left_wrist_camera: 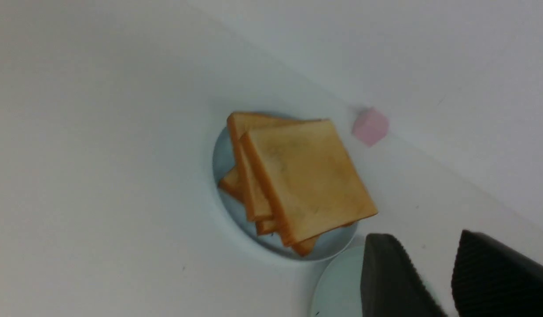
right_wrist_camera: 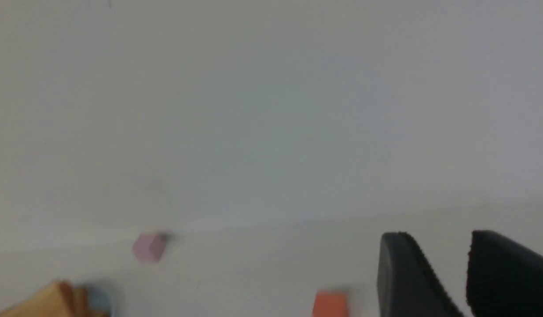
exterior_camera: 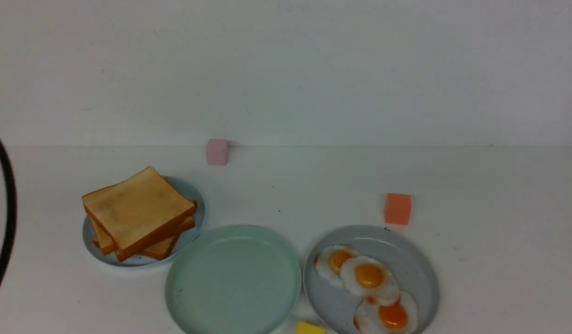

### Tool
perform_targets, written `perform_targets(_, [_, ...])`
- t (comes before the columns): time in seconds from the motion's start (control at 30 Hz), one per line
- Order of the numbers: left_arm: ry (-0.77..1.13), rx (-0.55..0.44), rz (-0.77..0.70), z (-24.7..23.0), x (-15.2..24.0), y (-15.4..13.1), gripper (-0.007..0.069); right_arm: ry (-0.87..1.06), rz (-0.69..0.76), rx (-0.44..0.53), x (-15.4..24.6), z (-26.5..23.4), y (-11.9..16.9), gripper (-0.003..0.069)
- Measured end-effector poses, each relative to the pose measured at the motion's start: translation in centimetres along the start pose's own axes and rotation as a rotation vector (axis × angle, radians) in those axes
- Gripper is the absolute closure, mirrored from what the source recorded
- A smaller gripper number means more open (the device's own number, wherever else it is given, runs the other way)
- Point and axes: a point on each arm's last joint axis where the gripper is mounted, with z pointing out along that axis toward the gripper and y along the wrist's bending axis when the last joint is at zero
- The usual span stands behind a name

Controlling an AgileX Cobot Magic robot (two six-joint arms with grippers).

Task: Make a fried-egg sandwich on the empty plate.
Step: Use the left arm to grab a slice of bread

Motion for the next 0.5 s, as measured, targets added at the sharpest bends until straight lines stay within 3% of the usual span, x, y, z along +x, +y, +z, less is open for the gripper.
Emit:
perform_targets(0.13, [0.062,-0.038,-0.013,3.6,0.3,0.1,0.0387,0.255,-0.013,-0.045,3.1,1.8,0.5,0.0418])
perform_targets(0.3, [0.101,-0.015,0.008,5.9,0.9,-0.7,0.0387,0.507,-0.054,-0.082,5.7,3.1,1.1,0.0418])
perform_targets(0.5, [0.205,-0.097,-0.214,9.1,1.9,0.0,0.0387,0.646,0.021,-0.1,7.1,4.2,1.5,0.0418])
